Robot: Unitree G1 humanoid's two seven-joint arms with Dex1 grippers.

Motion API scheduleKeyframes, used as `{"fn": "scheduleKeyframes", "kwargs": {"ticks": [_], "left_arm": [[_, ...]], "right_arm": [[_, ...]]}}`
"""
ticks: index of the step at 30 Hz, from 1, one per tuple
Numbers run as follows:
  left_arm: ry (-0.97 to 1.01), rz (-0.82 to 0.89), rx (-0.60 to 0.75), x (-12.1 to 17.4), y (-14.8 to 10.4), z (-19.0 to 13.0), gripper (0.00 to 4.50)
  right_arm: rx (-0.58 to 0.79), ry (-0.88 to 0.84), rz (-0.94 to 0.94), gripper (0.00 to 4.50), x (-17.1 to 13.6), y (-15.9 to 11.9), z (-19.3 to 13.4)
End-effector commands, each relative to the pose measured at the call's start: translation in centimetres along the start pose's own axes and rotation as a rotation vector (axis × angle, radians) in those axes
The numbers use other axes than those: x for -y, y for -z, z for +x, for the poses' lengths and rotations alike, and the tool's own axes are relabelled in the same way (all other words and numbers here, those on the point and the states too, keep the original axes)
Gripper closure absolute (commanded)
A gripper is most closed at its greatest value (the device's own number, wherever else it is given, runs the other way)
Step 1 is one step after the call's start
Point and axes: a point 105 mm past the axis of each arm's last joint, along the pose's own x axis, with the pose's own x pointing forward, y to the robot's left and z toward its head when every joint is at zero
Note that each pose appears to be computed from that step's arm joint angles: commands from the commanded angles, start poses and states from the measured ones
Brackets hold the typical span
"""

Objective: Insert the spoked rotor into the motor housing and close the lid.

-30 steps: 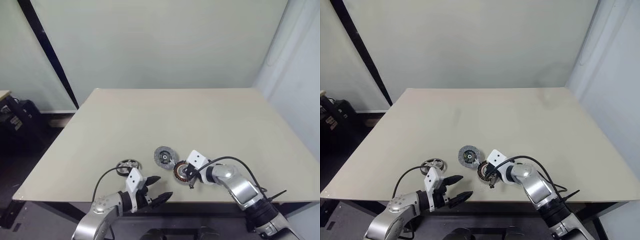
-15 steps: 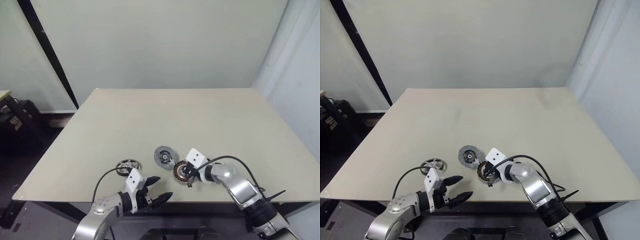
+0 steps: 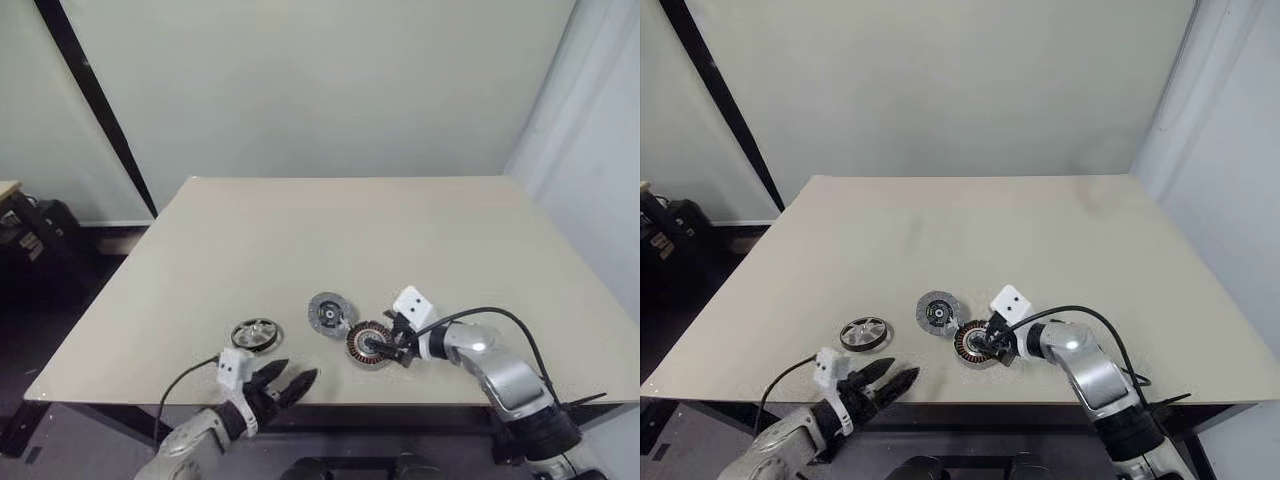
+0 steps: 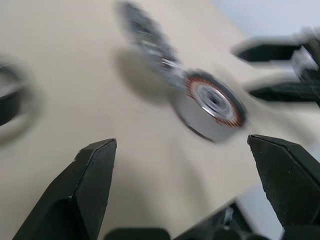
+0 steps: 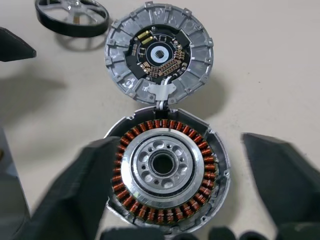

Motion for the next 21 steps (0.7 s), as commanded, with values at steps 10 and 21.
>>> {"fn": "scheduleKeyframes", "kwargs": {"ticks": [10,21], "left_arm": [[-0.296,-0.322,0.16,-4.9,-1.7,-1.4,0.0],[-0.383,-0.496,0.298,-7.4,-3.9,0.4,0.0]], "right_arm": [[0.111,0.008,-0.045,0.02,0.0,-1.2,-1.9],[0.09,-0.007,-0.024,0.02,-0.8,0.3,-2.7]]}}
